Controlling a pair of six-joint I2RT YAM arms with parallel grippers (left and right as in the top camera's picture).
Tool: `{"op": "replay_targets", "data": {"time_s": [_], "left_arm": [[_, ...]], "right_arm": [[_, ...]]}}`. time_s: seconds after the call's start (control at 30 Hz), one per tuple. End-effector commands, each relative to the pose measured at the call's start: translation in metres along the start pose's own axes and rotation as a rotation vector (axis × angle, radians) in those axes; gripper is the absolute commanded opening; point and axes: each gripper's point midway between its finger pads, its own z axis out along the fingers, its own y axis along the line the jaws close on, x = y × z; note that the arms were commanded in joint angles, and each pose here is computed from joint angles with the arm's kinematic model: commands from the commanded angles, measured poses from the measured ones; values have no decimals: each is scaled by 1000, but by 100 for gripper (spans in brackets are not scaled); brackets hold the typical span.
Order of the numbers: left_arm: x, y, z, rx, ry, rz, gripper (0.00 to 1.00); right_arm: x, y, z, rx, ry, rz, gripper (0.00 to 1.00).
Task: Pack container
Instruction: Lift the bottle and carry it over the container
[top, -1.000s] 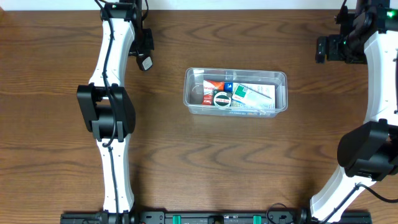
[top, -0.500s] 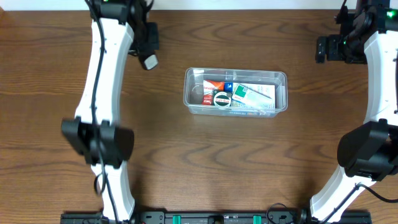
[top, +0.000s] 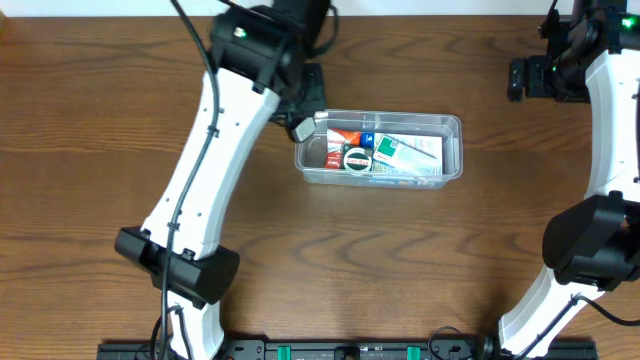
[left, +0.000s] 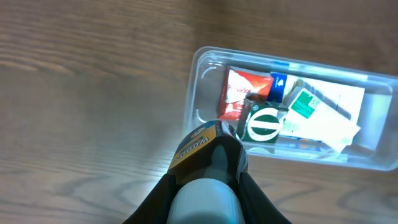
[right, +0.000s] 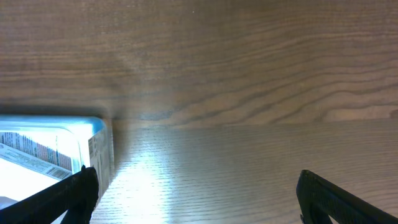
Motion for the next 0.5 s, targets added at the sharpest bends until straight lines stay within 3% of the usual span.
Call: {"op": "replay_targets", "data": {"time_s": [0.0,0.27,0.47], "left_arm": [[-6,-1,-3,-45,-66,-128,6],[-10,-13,10,-121,-135,-190,6],[-11,-17,40,-162,-102,-218,6]], "right_arm": [[-5,-2,-13,4,-35,15,99],[-5,-2,-13,4,-35,15,99],[-5,-2,-13,4,-35,15,99]]}}
